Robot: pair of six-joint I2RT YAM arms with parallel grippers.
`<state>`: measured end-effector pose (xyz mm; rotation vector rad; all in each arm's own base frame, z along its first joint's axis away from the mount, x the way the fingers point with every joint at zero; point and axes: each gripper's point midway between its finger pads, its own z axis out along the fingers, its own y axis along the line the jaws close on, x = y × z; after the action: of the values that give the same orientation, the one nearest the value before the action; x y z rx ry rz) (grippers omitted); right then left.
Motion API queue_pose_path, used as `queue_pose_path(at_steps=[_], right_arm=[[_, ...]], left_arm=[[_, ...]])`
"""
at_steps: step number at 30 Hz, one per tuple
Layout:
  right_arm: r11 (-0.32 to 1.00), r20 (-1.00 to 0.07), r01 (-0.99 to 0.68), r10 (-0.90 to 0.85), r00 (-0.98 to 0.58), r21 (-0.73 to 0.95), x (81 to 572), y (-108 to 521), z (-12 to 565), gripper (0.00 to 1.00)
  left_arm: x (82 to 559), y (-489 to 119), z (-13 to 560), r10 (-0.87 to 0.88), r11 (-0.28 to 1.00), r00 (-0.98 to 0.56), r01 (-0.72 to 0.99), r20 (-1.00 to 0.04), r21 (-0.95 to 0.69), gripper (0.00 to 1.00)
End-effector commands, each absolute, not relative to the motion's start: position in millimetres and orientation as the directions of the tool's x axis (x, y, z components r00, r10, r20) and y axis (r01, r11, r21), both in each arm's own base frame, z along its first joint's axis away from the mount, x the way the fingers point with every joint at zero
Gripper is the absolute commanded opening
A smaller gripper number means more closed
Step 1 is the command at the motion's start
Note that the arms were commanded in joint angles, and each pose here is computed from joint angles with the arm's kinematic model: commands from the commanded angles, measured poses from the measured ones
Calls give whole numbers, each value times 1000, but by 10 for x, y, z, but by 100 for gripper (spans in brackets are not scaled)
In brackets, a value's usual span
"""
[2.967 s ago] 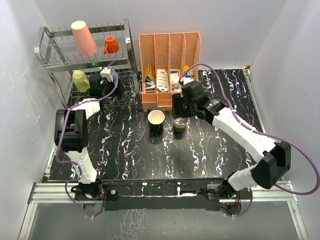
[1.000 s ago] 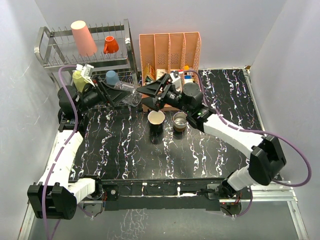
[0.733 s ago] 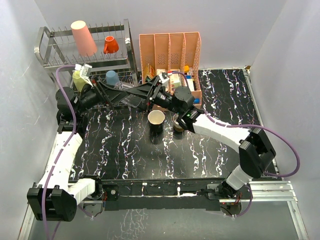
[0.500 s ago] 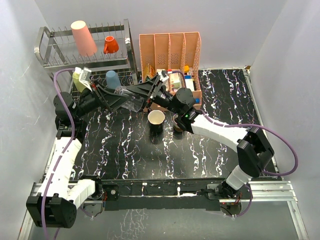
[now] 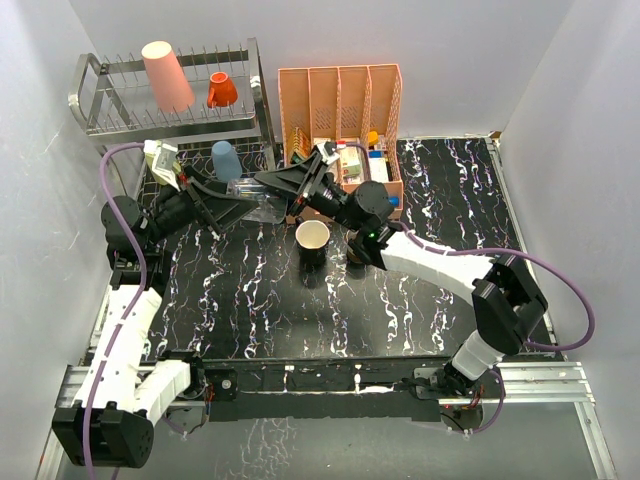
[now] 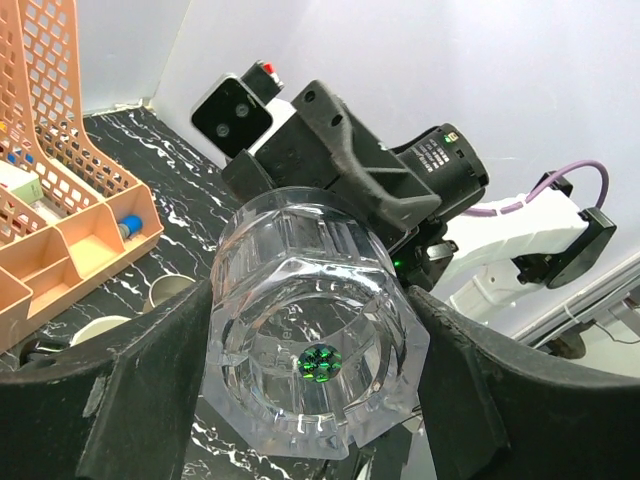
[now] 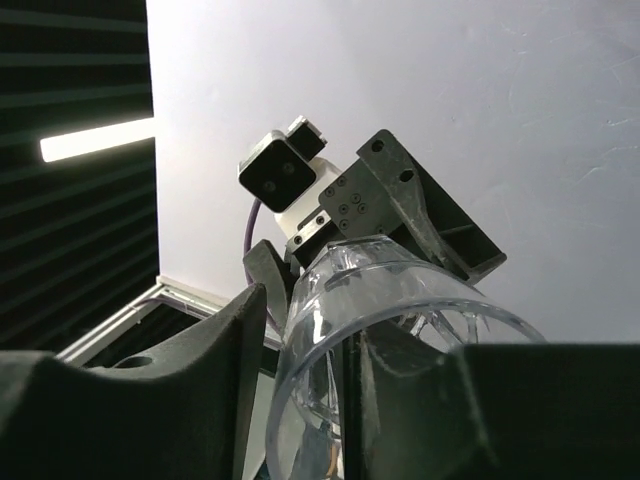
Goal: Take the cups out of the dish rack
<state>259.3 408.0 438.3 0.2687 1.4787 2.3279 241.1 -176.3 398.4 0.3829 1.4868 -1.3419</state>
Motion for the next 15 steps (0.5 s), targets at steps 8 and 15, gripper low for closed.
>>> queue_pose_path(at_steps=[8, 15], right_arm=[[-385, -71, -286, 485, -871, 878, 2529, 3661, 4627, 8], [58, -233, -249, 595, -769, 967, 2913, 3008, 3906, 8]], left_arm=[[2430, -1730, 3696, -313, 401, -397, 769, -863, -499, 94], [2643, -1512, 3277, -219, 610, -420, 646, -881, -459, 97]])
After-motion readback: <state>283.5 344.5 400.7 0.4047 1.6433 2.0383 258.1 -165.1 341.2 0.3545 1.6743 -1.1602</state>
